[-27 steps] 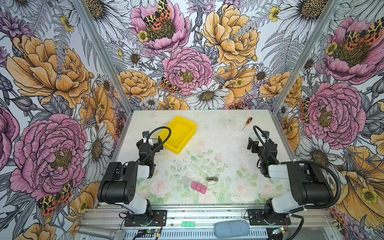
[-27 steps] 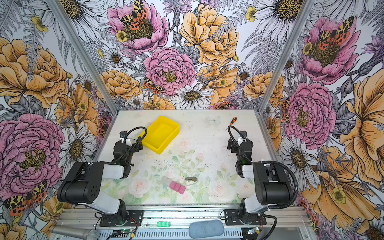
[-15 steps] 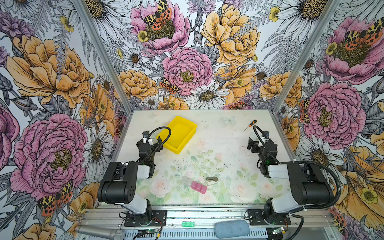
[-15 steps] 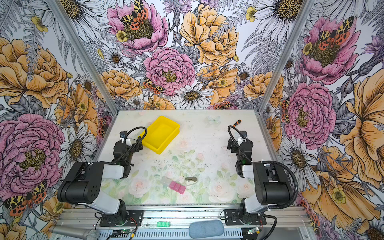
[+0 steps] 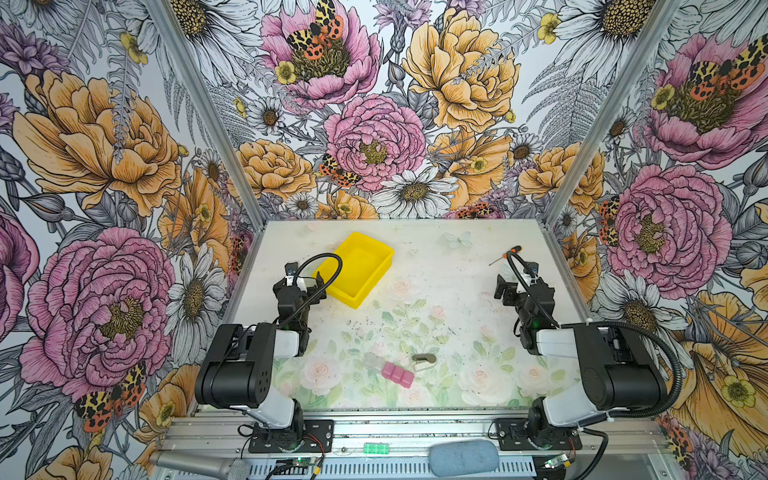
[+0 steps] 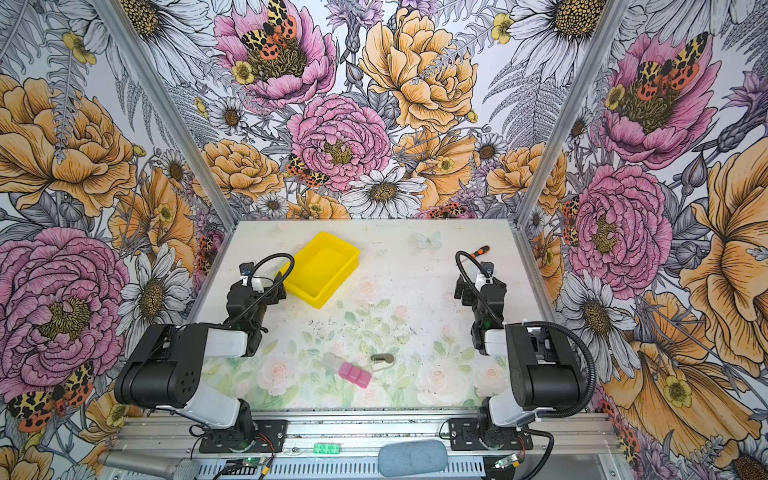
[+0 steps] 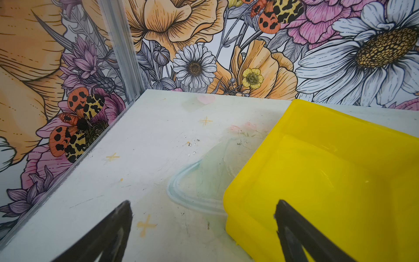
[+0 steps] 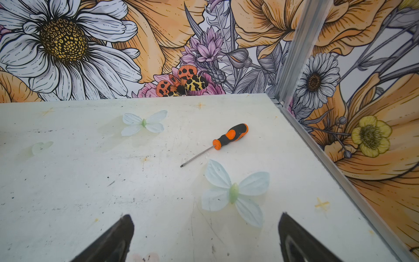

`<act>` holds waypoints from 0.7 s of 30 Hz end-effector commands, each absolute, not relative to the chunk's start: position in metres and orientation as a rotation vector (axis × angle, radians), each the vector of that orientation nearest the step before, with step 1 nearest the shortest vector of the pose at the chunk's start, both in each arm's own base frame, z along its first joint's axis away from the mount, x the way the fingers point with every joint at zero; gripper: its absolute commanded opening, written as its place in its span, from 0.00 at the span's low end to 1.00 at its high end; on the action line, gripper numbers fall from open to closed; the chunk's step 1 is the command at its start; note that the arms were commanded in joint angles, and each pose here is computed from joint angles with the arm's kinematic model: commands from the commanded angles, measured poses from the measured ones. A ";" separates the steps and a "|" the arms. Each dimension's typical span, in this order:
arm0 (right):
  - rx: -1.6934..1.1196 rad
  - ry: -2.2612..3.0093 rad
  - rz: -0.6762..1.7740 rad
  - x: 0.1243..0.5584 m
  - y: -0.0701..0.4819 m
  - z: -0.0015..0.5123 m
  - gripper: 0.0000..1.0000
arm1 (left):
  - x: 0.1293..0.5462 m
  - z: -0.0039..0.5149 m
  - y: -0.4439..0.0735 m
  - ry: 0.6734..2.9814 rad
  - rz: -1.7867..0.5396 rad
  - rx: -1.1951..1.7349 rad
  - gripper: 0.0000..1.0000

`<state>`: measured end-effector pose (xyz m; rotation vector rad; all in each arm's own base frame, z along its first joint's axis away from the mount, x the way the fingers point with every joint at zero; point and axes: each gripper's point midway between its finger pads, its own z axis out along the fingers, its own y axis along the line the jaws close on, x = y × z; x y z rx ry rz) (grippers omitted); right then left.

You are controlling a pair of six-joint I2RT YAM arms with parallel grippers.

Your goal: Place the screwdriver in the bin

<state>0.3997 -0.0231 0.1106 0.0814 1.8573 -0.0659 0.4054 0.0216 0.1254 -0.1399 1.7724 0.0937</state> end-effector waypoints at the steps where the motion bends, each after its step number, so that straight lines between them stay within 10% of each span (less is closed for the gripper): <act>1: 0.075 1.856 -0.063 0.404 -0.022 0.111 0.99 | 0.406 0.129 0.021 1.755 0.074 -0.135 0.99; 21: 0.147 1.866 -0.115 0.404 -0.034 0.123 0.99 | 0.405 0.136 0.022 1.756 0.063 -0.142 0.99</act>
